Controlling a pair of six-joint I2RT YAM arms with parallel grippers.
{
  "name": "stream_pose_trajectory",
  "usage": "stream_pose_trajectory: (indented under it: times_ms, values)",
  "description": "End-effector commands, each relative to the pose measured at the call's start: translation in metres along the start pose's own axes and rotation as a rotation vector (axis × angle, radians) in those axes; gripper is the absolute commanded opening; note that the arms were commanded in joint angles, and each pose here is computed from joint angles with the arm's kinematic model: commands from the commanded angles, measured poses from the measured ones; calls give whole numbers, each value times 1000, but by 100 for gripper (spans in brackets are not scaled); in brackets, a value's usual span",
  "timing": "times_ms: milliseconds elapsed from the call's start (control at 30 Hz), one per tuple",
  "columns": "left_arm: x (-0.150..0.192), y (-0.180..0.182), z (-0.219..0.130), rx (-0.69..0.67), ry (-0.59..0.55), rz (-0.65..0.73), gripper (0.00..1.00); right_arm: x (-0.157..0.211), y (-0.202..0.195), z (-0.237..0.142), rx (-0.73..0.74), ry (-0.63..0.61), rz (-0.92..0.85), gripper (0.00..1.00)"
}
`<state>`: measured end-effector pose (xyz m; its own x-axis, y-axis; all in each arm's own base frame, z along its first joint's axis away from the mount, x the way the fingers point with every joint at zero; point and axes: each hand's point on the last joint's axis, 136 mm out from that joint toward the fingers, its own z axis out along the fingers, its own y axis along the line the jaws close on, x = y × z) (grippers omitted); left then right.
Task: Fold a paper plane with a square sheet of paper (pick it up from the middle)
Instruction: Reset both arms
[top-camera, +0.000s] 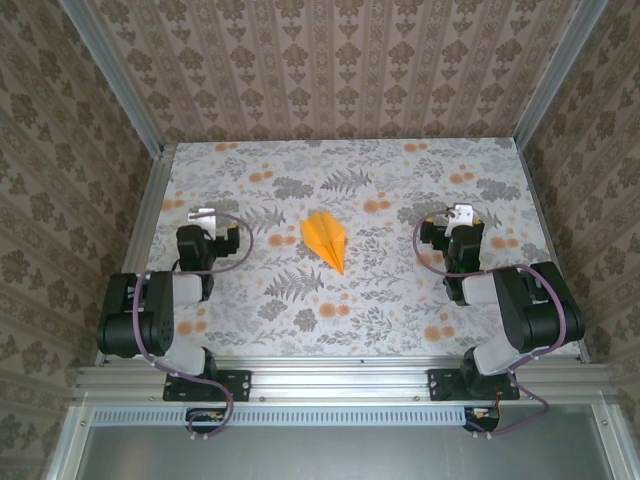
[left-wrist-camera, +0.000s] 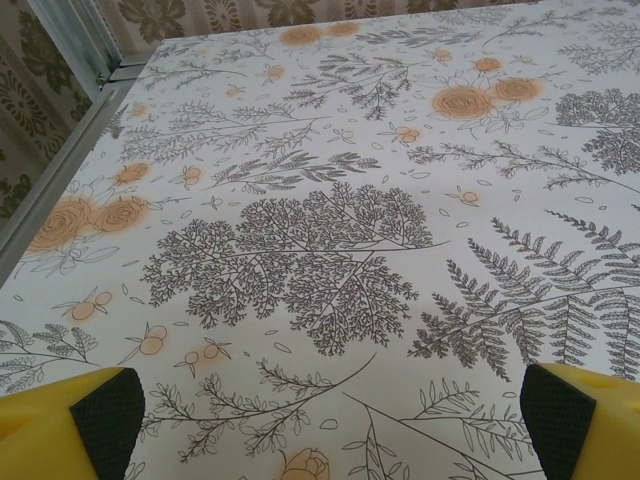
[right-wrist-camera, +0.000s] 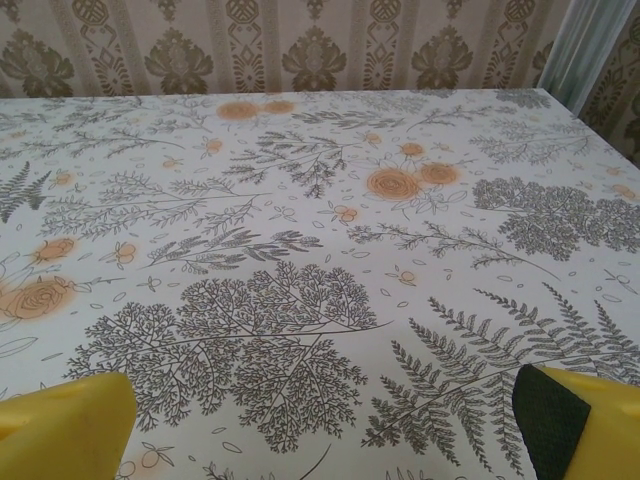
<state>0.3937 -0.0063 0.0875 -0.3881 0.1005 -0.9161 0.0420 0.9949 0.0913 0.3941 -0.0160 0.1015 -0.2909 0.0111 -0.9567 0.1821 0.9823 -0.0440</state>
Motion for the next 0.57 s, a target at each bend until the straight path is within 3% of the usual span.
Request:
stream_pose_trajectory:
  times_ms: [0, 533]
  values:
    - [-6, 2, 3, -6, -10, 0, 100, -1, -2, 2, 1, -2, 17, 100]
    - [-6, 2, 4, -3, -5, 0, 100, -2, -2, 2, -4, -5, 17, 100]
